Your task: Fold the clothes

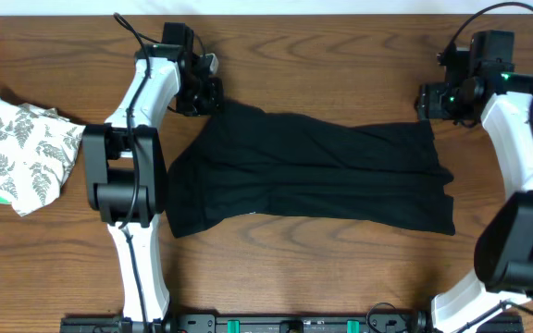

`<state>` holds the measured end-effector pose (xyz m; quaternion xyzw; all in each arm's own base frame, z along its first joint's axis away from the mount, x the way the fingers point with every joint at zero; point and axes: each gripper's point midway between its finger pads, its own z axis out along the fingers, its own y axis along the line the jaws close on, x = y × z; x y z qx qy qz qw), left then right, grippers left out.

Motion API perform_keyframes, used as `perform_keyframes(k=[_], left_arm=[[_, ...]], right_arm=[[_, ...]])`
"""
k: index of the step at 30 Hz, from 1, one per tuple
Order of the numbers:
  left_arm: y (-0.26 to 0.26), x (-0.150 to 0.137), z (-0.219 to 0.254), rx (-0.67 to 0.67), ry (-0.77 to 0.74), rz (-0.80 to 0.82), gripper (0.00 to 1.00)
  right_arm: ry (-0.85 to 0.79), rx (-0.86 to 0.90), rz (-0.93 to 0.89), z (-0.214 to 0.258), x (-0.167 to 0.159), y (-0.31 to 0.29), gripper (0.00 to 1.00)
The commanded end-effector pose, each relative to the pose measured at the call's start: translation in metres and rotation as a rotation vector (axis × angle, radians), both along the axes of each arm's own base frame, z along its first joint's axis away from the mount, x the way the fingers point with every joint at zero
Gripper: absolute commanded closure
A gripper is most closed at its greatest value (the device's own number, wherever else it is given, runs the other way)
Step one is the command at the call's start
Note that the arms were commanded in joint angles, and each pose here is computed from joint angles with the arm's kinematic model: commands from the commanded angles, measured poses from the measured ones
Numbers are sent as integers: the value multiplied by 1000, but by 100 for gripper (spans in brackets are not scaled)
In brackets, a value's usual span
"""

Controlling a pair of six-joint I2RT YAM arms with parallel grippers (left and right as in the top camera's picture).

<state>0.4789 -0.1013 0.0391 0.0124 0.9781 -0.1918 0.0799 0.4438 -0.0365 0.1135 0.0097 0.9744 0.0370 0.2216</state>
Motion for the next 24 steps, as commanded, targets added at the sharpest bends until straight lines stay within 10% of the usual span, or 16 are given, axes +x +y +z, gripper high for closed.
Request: perform_keyframes(k=[1,24], left_arm=[[-2,3,30,-14,-54,-1,94],[-1,-3,29,-9,-26,0,94]], right_arm=[[45,13,2,-27,4,0,24],[158,28,0,-105,10,-2,43]])
